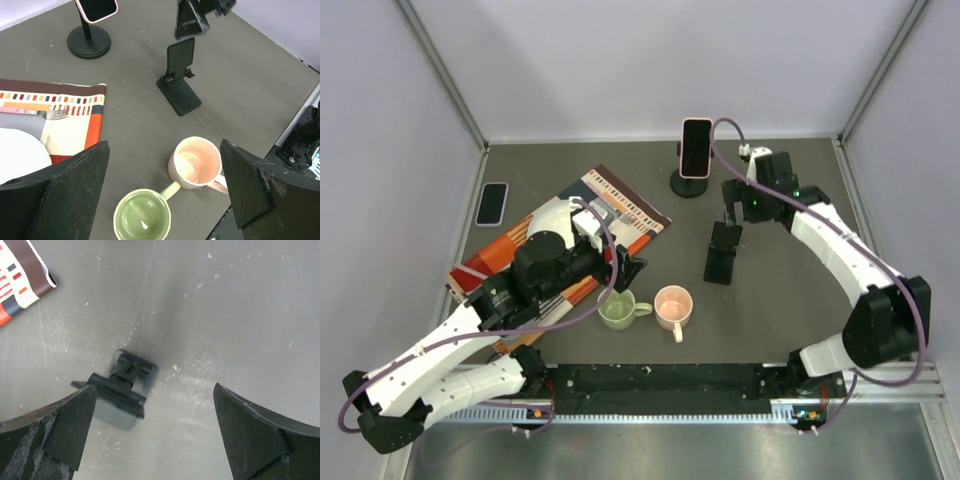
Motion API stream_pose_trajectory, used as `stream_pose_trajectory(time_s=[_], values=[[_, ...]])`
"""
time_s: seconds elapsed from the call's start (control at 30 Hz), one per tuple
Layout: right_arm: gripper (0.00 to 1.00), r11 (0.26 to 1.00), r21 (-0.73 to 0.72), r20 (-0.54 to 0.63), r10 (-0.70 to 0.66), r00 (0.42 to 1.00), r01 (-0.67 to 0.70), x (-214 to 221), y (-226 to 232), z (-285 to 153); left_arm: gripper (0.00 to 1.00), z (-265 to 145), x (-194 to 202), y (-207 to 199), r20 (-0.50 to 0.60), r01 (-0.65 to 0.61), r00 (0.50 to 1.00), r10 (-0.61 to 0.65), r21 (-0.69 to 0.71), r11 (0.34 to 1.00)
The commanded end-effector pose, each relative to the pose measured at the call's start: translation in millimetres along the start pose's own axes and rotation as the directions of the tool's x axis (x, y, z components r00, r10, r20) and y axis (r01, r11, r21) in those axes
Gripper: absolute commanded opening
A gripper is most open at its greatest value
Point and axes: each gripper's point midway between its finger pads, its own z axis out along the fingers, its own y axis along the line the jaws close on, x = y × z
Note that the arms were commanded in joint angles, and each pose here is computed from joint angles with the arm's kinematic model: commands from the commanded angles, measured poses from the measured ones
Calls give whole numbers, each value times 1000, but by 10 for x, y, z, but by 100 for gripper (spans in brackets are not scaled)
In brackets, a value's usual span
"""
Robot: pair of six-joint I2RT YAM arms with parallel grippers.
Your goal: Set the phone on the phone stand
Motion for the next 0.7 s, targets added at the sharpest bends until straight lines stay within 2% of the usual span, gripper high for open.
stream_pose_trajectory(time_s=[0.0, 0.03, 0.1, 0.17, 0.3, 0.37, 0.43, 0.67], values=[[99, 934, 202, 256, 239, 937, -293, -46, 63, -197, 97, 25, -211, -39, 69, -25, 997, 24, 16, 1000], [99, 945, 217, 274, 182, 945, -245, 69, 267, -177, 97, 22, -234, -50, 73, -26, 997, 24, 19, 999], [99, 933, 234, 385, 167, 908, -272, -60, 298, -285, 96, 34, -234, -67, 70, -28, 997, 26, 30, 999], [99, 930, 193, 406, 214, 889, -312, -37, 383, -271, 97, 34, -234, -68, 70, -26, 997, 24, 30, 999], [99, 854, 221, 469, 331, 819, -472, -1, 283, -232, 97, 25, -222, -69, 73, -16, 997, 13, 29, 999], [99, 829, 251, 486, 339, 806, -500, -4, 240, -214, 97, 8, -213, -63, 74, -12, 997, 10, 28, 1000], [99, 823, 274, 467, 338, 817, -498, 4, 251, -144, 97, -4, -209, -43, 76, -11, 997, 10, 18, 1000], [97, 797, 237, 453, 414, 789, -555, 8, 402, 16, 96, -51, -224, 1, 81, -17, 997, 18, -5, 1000]])
